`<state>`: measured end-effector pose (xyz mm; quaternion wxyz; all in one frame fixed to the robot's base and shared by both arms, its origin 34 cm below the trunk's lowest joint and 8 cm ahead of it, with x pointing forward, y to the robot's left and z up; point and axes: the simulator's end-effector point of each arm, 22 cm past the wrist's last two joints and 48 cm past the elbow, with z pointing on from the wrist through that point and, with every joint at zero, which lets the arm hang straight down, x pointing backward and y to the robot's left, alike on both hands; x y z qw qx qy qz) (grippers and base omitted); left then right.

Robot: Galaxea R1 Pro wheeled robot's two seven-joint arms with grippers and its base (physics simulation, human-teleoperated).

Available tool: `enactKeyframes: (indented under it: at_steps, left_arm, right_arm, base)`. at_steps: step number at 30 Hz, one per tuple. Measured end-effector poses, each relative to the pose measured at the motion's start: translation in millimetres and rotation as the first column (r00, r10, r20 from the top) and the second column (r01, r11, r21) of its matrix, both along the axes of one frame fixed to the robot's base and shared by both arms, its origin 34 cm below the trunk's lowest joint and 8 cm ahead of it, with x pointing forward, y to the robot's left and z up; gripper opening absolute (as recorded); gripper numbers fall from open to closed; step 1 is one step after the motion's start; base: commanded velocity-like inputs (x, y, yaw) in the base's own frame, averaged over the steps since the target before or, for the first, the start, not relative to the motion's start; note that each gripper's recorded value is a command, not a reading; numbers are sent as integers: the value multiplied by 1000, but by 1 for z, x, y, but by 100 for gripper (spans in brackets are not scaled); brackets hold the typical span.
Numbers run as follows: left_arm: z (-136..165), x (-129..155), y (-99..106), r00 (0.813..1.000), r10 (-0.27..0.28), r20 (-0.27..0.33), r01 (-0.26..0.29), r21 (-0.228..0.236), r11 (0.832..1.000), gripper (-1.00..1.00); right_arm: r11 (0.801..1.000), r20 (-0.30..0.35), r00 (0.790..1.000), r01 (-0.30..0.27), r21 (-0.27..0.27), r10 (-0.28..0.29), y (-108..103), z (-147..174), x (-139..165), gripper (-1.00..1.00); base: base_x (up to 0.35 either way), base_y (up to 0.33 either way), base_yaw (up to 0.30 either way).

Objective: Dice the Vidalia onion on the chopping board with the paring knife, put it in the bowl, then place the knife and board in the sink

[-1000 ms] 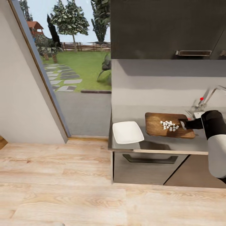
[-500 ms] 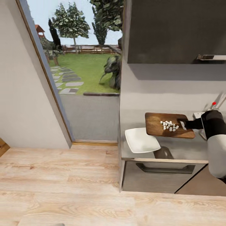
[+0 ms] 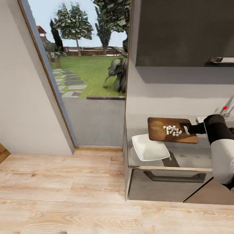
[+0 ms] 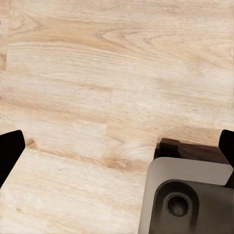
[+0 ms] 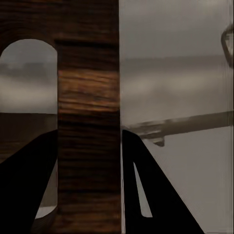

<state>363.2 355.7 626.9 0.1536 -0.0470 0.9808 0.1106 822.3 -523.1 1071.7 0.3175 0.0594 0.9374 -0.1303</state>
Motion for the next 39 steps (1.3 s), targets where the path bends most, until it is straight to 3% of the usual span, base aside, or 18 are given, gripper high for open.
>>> enactKeyframes:
  at_steps: [13, 18, 21, 39]
  left_arm:
    - [0, 0, 0, 1000, 0, 0, 0, 0, 1000, 100]
    - [0, 0, 0, 1000, 1, 0, -1, 0, 1000, 100]
    - [0, 0, 0, 1000, 0, 0, 0, 0, 1000, 100]
    - [0, 0, 1, 1000, 1, 0, -1, 1, 1000, 100]
  right_arm:
    - [1000, 0, 1000, 16, -25, -16, -5, 2, -1, -100]
    - [987, -34, 999, -30, -156, 25, -6, 11, 4, -100]
    - [981, -44, 998, -47, -186, 39, -4, 13, 6, -100]
    - [978, -17, 999, -44, -203, 41, -7, 26, 10, -100]
  base:
    - [27, 81, 0]
    - [0, 0, 0]
    - [0, 0, 0]
    - [0, 0, 0]
